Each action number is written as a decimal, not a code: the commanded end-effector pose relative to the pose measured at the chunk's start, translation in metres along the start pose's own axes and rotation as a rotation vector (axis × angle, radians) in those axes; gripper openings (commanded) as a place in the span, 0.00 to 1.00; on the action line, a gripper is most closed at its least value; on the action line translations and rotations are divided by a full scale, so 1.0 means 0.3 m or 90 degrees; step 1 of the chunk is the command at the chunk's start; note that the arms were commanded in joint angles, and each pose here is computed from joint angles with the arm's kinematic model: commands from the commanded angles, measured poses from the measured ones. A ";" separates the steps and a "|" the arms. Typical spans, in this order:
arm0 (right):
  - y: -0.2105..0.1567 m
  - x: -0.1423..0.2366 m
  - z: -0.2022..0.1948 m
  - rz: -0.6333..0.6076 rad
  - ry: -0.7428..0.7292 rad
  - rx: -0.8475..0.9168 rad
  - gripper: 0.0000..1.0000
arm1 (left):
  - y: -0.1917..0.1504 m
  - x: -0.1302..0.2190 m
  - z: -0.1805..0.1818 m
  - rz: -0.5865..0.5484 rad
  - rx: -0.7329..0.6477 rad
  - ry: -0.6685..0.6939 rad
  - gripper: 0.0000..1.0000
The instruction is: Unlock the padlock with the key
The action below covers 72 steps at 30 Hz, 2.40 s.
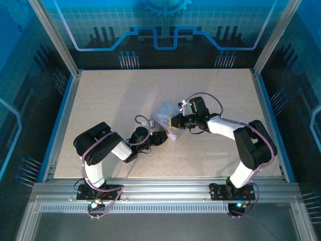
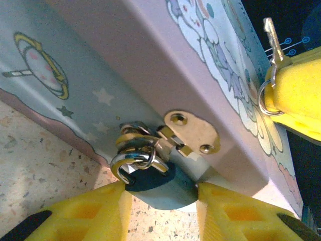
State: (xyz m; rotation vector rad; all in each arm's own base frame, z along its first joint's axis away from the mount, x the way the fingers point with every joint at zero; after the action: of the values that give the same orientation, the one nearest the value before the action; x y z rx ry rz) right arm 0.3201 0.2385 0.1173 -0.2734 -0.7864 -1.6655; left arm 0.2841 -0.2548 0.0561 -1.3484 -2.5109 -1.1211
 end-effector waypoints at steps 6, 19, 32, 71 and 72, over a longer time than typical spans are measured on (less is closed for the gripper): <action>-0.029 0.051 0.031 0.008 0.004 0.020 0.02 | -0.001 0.022 -0.023 0.000 -0.011 -0.014 0.37; -0.177 0.250 0.082 -0.036 -0.074 0.210 0.01 | 0.013 0.064 -0.118 0.044 -0.004 -0.032 0.37; -0.311 0.242 -0.002 -0.042 -0.113 0.215 0.02 | 0.007 0.071 -0.118 0.069 -0.003 0.001 0.40; -0.110 0.087 -0.147 0.033 -0.116 -0.001 0.02 | 0.055 -0.032 -0.014 0.066 -0.192 0.062 0.73; -0.112 0.086 -0.146 0.034 -0.116 0.001 0.02 | 0.056 -0.035 -0.011 0.065 -0.196 0.064 0.73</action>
State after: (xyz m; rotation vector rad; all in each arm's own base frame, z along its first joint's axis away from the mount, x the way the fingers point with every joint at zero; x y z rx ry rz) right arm 0.3058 0.2040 0.1166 -0.3016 -0.9332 -1.6446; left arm 0.2949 -0.2537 0.0626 -1.4138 -2.2396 -1.4955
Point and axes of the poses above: each hand's point on the last joint's axis, 136 mm out from that joint toward the fingers, its own x axis back along the fingers, its own z axis along the line the jaws close on, y = z × x, the point moved 4 cm from there along x, back along the fingers, and after that the axes turned 3 degrees about -x, right-handed, at the moved point
